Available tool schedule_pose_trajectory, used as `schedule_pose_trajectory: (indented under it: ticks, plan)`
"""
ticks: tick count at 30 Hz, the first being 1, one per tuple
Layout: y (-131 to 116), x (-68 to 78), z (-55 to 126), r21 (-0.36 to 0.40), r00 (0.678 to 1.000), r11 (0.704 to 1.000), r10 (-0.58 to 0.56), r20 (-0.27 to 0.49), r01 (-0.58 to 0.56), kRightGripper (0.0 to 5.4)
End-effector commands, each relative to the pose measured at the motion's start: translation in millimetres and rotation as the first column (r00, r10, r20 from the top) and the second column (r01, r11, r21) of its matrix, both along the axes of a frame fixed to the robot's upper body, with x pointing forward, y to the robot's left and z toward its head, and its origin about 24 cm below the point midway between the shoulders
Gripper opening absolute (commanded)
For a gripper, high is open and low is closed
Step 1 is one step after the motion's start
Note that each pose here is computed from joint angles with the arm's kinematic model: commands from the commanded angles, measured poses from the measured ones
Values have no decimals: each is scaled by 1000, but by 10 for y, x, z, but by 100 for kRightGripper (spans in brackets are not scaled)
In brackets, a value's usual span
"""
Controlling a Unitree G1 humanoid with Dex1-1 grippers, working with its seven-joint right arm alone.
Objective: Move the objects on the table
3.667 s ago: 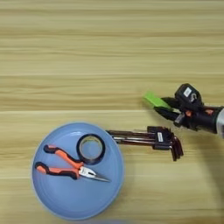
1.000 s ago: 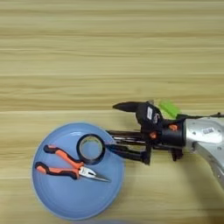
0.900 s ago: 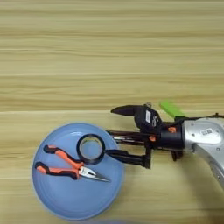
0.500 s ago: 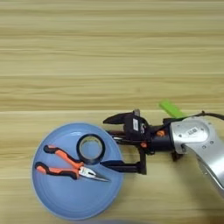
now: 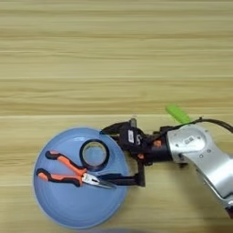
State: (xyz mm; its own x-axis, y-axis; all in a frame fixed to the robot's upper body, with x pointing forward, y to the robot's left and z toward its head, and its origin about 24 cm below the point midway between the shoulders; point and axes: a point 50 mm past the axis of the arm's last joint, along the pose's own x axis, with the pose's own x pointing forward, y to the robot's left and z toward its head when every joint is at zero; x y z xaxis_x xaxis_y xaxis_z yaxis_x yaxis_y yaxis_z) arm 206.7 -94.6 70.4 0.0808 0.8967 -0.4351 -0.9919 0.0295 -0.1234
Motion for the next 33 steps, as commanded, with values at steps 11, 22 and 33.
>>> schedule_pose_trajectory:
  ticks: [11, 22, 33]
  plan:
    - [181, 153, 87, 1, 986, 999, -45, 160, 45, 537]
    - [239, 123, -31, -45, 989, 998, -25, 148, 32, 537]
    - [221, 190, -88, -133, 995, 989, -51, 87, 62, 537]
